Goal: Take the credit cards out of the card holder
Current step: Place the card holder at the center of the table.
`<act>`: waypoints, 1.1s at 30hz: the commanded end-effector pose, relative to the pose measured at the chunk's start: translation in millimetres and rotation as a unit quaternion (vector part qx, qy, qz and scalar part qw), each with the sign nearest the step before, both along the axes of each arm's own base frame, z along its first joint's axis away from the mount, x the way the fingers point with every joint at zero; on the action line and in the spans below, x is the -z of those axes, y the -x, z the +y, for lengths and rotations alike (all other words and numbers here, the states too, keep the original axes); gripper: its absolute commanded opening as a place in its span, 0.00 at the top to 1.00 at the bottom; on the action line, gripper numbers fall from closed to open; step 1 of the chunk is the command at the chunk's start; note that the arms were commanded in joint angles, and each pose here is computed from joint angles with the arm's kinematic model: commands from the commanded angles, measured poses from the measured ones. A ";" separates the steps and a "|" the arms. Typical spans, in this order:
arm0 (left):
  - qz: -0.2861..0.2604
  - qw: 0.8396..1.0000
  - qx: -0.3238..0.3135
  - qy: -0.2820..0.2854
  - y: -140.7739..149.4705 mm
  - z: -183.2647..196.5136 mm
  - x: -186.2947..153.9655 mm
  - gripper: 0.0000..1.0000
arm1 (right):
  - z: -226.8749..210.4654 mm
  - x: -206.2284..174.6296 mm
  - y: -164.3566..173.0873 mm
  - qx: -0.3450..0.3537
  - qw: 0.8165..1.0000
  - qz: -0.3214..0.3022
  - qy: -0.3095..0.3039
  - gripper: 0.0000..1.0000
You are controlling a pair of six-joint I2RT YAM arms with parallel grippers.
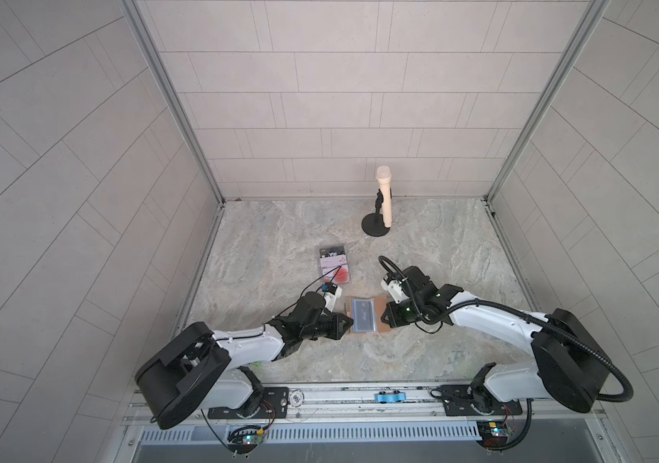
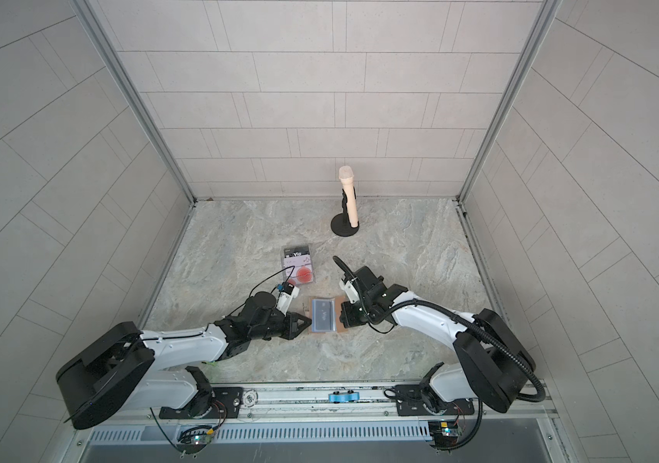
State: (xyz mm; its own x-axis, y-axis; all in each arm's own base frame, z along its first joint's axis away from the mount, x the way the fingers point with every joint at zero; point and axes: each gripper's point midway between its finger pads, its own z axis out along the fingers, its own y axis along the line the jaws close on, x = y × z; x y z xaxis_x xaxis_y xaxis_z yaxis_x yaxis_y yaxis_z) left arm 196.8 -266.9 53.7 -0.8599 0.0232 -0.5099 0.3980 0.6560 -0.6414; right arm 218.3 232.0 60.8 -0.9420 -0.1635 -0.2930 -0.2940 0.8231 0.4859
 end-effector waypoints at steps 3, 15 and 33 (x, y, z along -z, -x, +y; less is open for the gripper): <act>-0.007 0.999 -0.004 -0.033 -1.3 6.1 6.6 0.77 | -6.0 13.4 0.4 0.006 1.000 0.009 0.012 0.98; -0.066 0.993 0.035 -0.094 0.8 -11.2 -11.6 0.72 | -30.4 18.6 -3.6 0.021 0.997 -0.015 0.078 0.84; -0.094 0.990 0.022 -0.104 -13.0 -19.1 -17.7 0.73 | -56.8 26.0 -18.8 0.053 0.985 -0.045 0.158 0.69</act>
